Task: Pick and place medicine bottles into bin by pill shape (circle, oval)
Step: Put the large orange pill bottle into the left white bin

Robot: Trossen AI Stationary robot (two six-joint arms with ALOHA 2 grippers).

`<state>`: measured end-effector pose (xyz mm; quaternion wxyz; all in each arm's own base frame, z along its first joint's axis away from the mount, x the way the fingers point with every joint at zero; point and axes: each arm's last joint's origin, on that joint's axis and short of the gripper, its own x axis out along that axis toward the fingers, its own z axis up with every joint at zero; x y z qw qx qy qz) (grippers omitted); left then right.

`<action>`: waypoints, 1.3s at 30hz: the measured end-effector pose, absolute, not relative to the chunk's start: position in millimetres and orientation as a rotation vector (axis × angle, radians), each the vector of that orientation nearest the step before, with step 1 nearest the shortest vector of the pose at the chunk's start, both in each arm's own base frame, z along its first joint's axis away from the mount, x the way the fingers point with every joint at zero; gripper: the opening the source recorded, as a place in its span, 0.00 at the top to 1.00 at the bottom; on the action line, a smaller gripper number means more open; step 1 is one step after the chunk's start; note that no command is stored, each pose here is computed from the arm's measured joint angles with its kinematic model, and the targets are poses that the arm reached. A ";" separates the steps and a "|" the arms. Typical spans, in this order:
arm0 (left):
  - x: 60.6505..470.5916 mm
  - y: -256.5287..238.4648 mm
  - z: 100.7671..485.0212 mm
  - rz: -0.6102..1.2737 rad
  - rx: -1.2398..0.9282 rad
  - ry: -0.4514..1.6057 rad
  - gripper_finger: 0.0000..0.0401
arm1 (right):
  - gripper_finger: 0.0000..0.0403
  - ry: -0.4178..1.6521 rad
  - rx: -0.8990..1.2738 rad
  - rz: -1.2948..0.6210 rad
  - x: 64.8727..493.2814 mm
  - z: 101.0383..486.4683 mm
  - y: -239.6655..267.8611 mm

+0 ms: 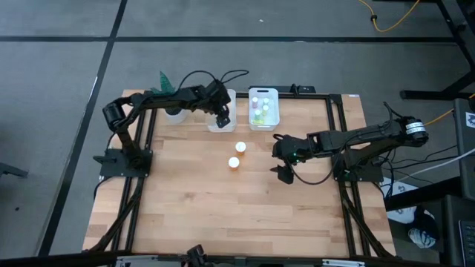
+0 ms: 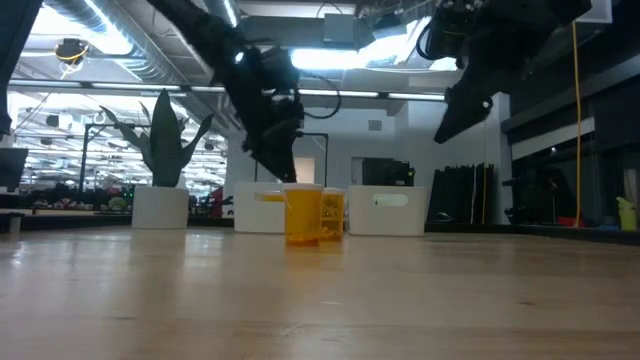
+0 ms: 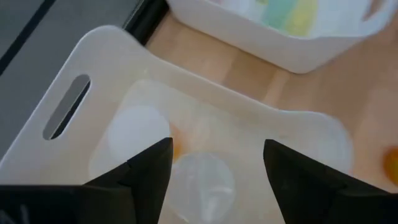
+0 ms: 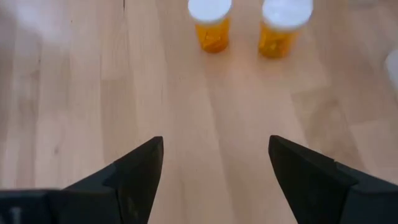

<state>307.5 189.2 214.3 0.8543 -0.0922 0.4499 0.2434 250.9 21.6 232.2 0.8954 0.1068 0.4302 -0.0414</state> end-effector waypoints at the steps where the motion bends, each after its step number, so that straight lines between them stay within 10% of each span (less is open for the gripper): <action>1: 309.8 186.6 220.0 0.503 -0.192 0.960 0.40 | 0.27 0.877 0.197 -0.087 252.4 232.6 21.3; 22: 289.1 88.2 266.0 0.430 -0.050 1.564 0.39 | 0.27 0.846 0.073 -0.148 317.9 156.5 -22.2; 39: 232.5 51.8 285.8 0.539 -0.062 1.387 0.39 | 0.27 0.778 0.013 -0.168 371.1 145.9 -46.4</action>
